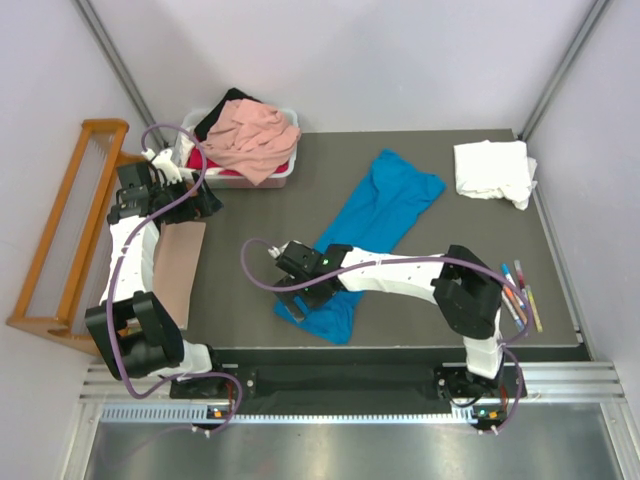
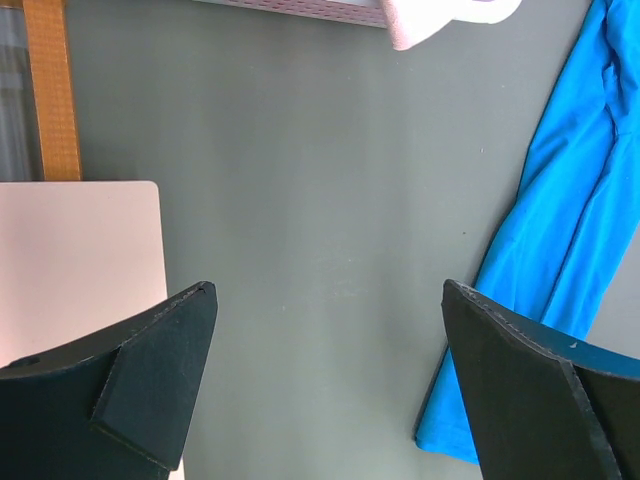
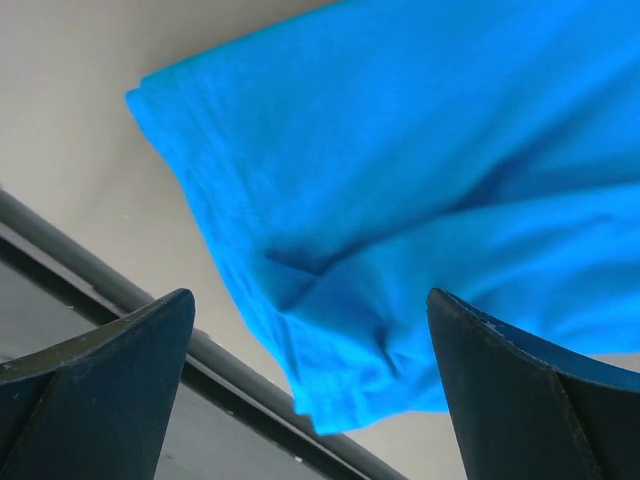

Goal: Fold and stack the t-shirts
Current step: Fold the tshirt

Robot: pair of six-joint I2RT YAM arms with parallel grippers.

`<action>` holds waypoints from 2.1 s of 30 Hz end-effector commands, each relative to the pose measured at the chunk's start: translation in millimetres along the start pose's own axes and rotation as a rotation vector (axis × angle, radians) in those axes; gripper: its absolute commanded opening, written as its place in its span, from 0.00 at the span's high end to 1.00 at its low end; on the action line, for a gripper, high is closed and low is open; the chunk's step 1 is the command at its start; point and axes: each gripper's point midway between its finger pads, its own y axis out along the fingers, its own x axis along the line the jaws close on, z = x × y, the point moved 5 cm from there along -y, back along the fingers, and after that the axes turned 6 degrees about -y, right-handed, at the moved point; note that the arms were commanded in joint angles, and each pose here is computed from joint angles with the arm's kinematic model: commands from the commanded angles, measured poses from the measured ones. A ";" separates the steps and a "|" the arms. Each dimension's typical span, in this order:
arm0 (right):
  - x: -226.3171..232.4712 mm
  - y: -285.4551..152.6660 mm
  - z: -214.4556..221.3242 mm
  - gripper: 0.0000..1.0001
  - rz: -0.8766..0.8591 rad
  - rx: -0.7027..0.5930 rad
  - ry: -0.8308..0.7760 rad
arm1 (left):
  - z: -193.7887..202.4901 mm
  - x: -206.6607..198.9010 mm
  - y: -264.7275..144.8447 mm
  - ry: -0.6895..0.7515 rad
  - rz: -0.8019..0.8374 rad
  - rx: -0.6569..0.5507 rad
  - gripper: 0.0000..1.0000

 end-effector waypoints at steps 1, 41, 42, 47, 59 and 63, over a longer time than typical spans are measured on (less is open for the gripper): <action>23.8 1.4 -18.2 0.01 -0.107 -0.044 0.013 | -14.3 -8.2 -10.7 0.034 0.023 -0.042 0.01; 6.2 9.3 31.3 0.00 0.053 0.063 -0.173 | -17.3 -9.5 -14.9 0.037 0.011 -0.044 0.01; 7.0 10.2 31.0 0.00 0.053 0.066 -0.176 | -17.9 -9.4 -15.3 0.037 0.012 -0.045 0.01; 17.4 11.1 26.0 0.01 0.080 0.064 -0.227 | -18.4 -10.2 -16.7 0.041 0.012 -0.047 0.01; 43.3 1.7 32.9 0.00 0.064 0.067 -0.259 | -16.9 -10.9 -17.7 0.047 0.012 -0.042 0.01; 45.3 6.3 32.8 0.00 0.059 0.069 -0.254 | -13.5 -10.8 -16.9 0.044 0.015 -0.035 0.01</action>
